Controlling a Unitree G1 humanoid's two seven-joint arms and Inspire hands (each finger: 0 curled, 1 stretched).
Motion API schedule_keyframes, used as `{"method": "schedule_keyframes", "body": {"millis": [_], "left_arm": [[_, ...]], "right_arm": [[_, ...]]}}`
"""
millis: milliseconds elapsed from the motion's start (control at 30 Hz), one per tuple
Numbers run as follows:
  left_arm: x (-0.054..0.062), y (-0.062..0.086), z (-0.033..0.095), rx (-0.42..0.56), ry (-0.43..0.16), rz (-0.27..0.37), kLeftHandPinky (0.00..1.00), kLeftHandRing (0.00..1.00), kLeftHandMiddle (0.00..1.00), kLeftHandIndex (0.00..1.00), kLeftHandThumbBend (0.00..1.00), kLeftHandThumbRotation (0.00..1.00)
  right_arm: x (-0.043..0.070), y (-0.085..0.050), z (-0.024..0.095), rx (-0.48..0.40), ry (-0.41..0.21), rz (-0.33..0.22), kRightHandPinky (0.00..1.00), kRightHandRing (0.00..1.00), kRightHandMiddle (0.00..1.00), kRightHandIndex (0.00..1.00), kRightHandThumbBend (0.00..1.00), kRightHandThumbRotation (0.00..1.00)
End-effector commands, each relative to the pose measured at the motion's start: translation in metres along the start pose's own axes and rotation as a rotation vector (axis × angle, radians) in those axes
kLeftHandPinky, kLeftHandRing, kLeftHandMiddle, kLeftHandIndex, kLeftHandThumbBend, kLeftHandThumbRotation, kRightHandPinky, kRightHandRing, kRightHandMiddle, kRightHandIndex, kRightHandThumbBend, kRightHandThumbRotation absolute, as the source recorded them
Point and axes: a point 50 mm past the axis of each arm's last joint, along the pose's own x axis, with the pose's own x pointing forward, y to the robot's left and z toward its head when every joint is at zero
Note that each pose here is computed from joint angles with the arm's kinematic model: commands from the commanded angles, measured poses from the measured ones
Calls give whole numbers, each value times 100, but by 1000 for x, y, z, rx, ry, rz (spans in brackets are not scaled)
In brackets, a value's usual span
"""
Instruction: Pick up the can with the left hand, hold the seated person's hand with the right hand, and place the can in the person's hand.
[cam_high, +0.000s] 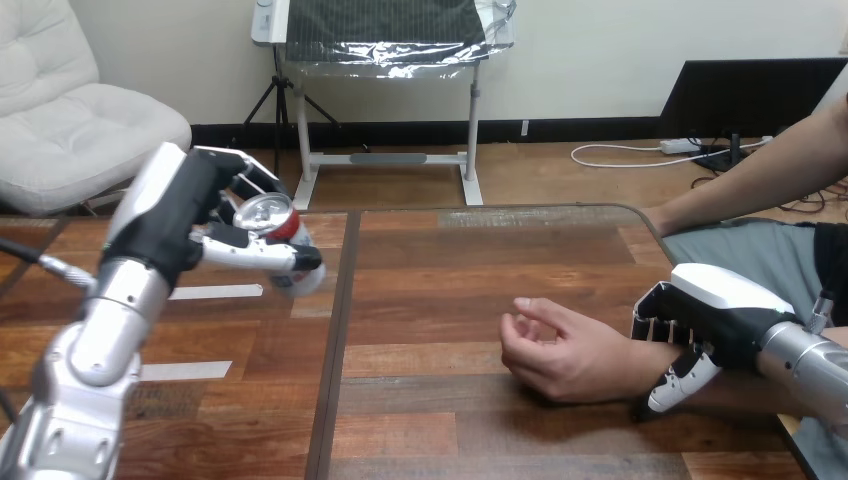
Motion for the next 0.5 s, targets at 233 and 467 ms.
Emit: {"method": "schedule_keyframes", "body": {"millis": [233,467], "left_arm": [[27,0,28,-22,-117,38,17,21,35,41,83,0],[35,-10,26,-48,-115,12,19,24,37,41,83,0]], "right_arm": [[6,-21,11,72,-56,-96,29,33,38,39,84,0],[7,-26,15,77,-76,-109,27,31,37,38,85,0]]}}
